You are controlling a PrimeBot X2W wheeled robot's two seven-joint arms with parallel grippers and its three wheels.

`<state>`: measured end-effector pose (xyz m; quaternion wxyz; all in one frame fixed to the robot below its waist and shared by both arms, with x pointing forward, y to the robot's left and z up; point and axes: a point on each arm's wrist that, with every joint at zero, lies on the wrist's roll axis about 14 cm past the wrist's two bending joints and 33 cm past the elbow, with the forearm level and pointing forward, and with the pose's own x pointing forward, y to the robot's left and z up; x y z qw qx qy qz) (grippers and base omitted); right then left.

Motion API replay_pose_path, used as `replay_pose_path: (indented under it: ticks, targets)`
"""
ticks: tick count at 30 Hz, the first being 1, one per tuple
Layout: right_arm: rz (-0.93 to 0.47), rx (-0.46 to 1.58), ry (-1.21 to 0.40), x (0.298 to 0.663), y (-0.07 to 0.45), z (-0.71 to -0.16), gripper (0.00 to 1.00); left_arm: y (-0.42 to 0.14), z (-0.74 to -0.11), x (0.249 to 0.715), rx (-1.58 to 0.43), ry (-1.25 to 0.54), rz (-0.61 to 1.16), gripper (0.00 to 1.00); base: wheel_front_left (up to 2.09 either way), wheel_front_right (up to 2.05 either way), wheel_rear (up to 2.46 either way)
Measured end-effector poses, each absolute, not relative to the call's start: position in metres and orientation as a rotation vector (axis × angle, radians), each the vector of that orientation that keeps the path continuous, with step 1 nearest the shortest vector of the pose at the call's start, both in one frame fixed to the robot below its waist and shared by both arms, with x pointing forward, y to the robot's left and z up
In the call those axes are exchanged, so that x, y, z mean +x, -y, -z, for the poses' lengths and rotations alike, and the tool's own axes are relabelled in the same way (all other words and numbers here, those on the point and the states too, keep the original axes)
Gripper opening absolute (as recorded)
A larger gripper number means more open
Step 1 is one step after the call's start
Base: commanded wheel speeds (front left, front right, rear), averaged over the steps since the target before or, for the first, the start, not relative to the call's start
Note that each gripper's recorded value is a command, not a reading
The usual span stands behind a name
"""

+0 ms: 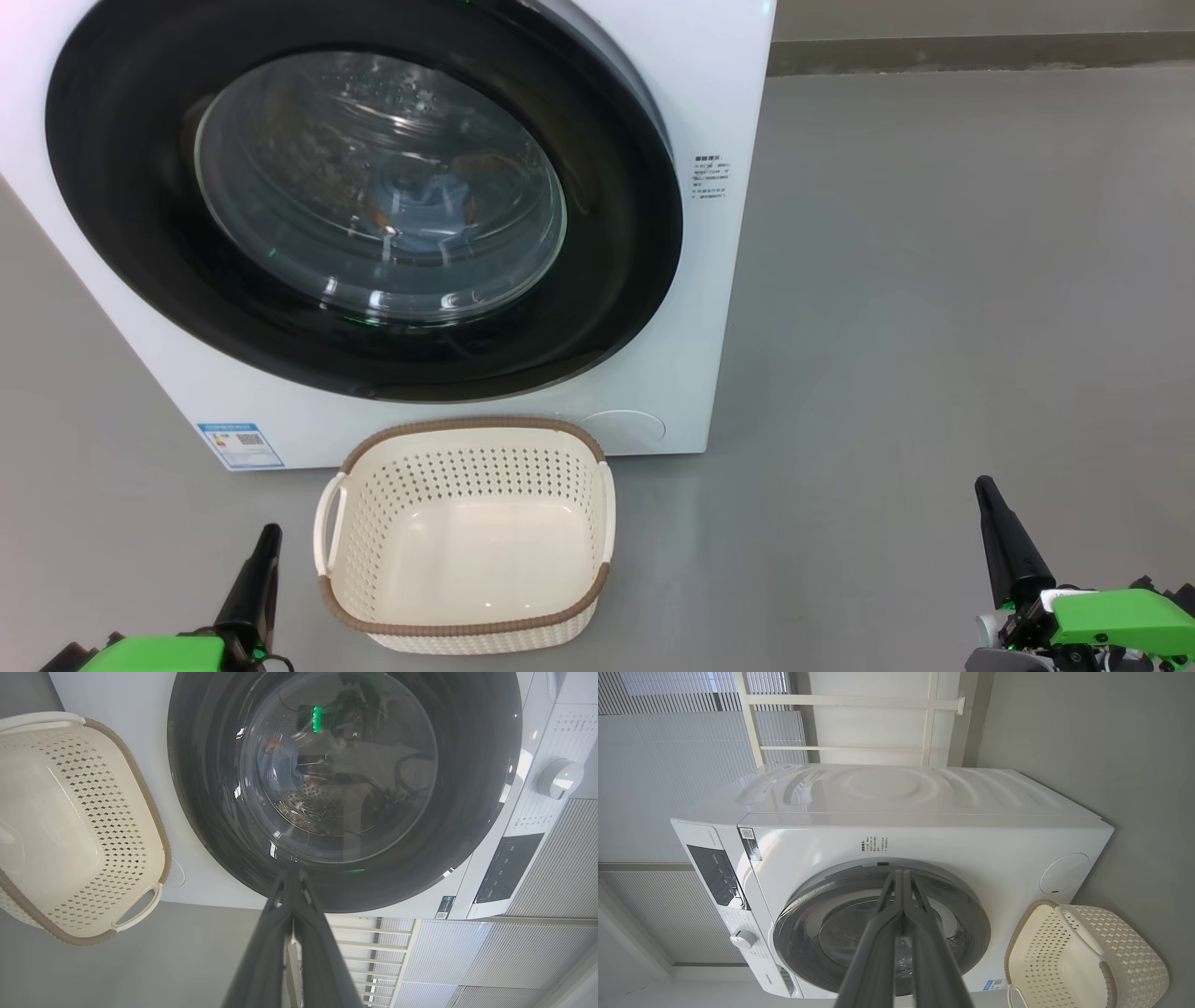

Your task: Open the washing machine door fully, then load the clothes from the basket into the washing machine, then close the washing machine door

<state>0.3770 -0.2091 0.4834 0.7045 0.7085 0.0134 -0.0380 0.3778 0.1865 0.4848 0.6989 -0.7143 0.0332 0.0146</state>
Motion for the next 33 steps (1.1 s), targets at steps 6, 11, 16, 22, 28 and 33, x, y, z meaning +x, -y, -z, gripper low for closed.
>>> replay_pose_path:
  ticks: [6, 11, 16, 22, 28, 33]
  targets:
    - [0.084, 1.575, -0.03, 0.377, 0.2091, -0.4833, 0.0, -0.1867, -0.4848, 0.3778, -1.592, -0.074, -0.033, 0.0, 0.0, 0.0, 0.0]
    - [0.084, 1.575, -0.03, 0.377, 0.2091, -0.4833, 0.0, -0.1868, -0.4848, 0.3778, -1.592, -0.074, -0.033, 0.0, 0.0, 0.0, 0.0]
    - [0.084, 1.576, -0.03, 0.377, 0.2091, -0.4833, 0.0, -0.187, -0.4848, 0.3777, -1.592, -0.073, -0.034, 0.0, 0.0, 0.0, 0.0]
    - [0.084, 1.576, -0.03, 0.3771, 0.2091, -0.4834, 0.0, -0.1871, -0.4848, 0.3777, -1.592, -0.073, -0.034, 0.0, 0.0, 0.0, 0.0]
    - [0.084, 1.576, -0.03, 0.377, 0.2091, -0.4834, 0.0, -0.1873, -0.4848, 0.3777, -1.593, -0.072, -0.035, 0.0, 0.0, 0.0, 0.0]
    - [0.084, 1.576, -0.03, 0.3771, 0.2091, -0.4833, 0.0, -0.1874, -0.4847, 0.3777, -1.593, -0.072, -0.035, 0.0, 0.0, 0.0, 0.0]
